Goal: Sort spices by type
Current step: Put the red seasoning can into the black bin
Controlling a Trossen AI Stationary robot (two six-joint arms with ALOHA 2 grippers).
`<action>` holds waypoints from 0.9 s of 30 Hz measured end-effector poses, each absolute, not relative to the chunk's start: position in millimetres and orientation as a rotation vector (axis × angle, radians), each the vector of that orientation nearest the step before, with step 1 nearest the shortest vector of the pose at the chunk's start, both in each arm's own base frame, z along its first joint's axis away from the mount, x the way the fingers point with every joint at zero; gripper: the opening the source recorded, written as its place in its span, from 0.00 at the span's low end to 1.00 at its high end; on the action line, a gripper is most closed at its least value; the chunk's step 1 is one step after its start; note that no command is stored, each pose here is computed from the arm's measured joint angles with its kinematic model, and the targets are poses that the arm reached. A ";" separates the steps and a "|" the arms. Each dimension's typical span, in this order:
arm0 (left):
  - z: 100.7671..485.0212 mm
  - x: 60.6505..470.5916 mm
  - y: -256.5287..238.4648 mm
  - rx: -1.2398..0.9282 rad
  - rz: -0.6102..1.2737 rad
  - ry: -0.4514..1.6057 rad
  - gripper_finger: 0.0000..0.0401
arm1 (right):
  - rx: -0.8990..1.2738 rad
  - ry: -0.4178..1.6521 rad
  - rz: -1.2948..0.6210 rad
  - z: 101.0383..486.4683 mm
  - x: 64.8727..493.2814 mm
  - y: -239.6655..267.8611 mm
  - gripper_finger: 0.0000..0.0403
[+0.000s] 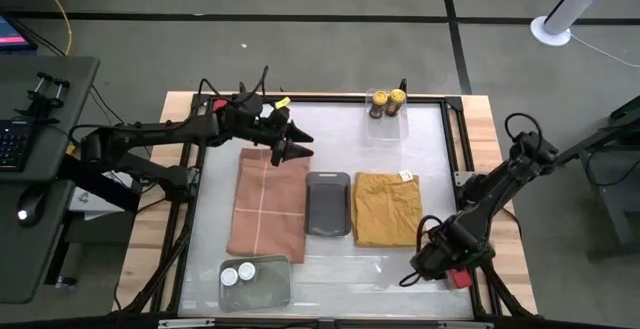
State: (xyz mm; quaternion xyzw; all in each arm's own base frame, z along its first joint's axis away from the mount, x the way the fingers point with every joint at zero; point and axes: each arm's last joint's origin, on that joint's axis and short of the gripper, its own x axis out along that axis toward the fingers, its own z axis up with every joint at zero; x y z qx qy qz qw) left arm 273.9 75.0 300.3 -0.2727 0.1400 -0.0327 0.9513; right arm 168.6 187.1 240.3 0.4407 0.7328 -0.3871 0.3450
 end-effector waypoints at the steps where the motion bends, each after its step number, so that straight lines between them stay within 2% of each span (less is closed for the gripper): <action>1: 300.3 273.9 75.0 -0.560 -0.066 0.285 0.73 | 1.133 1.927 -0.987 234.8 167.1 186.3 0.76; 6: 300.3 274.1 74.1 -0.581 -0.066 0.287 0.73 | 1.071 2.023 -0.862 208.0 162.3 179.4 0.76; 15: 300.0 274.3 73.2 -0.620 -0.063 0.293 0.73 | 1.054 2.108 -0.704 182.9 156.8 175.6 0.76; 27: 300.0 274.3 73.2 -0.621 -0.062 0.293 0.73 | 1.105 2.039 -0.565 165.7 160.3 177.7 0.74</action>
